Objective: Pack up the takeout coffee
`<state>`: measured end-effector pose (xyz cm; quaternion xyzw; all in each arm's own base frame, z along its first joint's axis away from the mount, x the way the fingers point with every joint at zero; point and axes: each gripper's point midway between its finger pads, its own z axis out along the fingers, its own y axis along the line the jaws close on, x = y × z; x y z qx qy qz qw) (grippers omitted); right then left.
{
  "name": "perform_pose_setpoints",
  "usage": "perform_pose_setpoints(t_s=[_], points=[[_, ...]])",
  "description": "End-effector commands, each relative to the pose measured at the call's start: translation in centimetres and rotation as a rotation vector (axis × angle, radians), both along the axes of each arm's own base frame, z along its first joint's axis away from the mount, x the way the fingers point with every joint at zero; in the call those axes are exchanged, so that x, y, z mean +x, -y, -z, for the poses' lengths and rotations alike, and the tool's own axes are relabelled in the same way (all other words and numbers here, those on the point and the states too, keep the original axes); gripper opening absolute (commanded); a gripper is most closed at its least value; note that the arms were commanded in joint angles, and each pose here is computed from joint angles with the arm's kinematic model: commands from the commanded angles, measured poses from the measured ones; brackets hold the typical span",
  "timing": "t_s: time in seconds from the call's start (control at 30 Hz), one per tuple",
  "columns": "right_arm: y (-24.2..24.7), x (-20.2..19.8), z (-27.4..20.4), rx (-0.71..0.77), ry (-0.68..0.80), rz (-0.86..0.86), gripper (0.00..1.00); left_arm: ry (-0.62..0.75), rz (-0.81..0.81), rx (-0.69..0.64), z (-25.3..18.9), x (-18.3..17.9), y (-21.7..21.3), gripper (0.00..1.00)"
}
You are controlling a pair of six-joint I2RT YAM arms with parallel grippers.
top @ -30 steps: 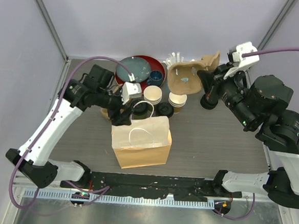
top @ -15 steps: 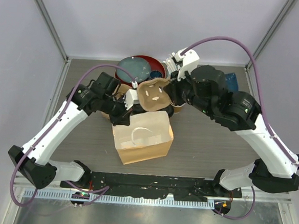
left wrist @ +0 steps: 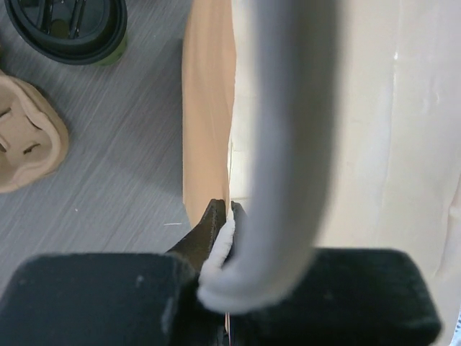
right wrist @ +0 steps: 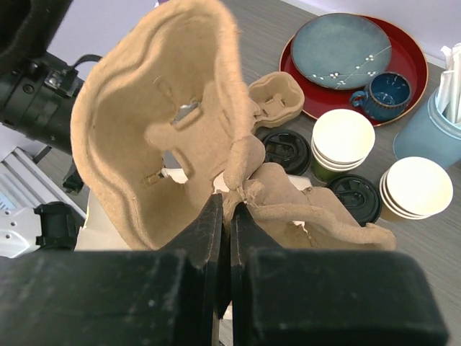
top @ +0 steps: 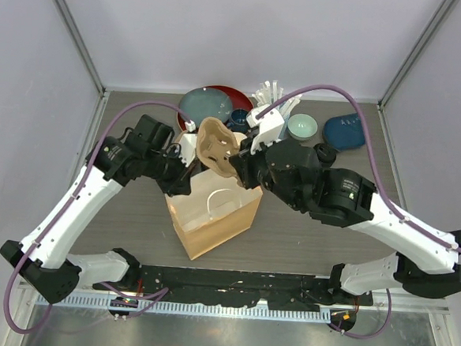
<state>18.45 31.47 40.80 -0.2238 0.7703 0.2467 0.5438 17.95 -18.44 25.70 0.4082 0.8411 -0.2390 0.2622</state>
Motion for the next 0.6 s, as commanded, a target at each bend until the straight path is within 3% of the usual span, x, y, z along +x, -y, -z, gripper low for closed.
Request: perform_pose_setpoints(t_s=[0.0, 0.23, 0.57], points=[[-3.5, -1.8, 2.4, -0.024, -0.010, -0.147, 0.01, 0.036, 0.011, -0.138, -2.6, 0.3, 2.2, 0.00], [-2.8, -3.7, 5.9, -0.116, 0.032, -0.312, 0.01, 0.059, -0.014, -0.112, -1.6, 1.2, 1.9, 0.00], [-3.3, -6.1, 10.5, -0.215, -0.050, -0.498, 0.01, 0.062, -0.010, -0.117, -1.5, 1.6, 2.3, 0.00]])
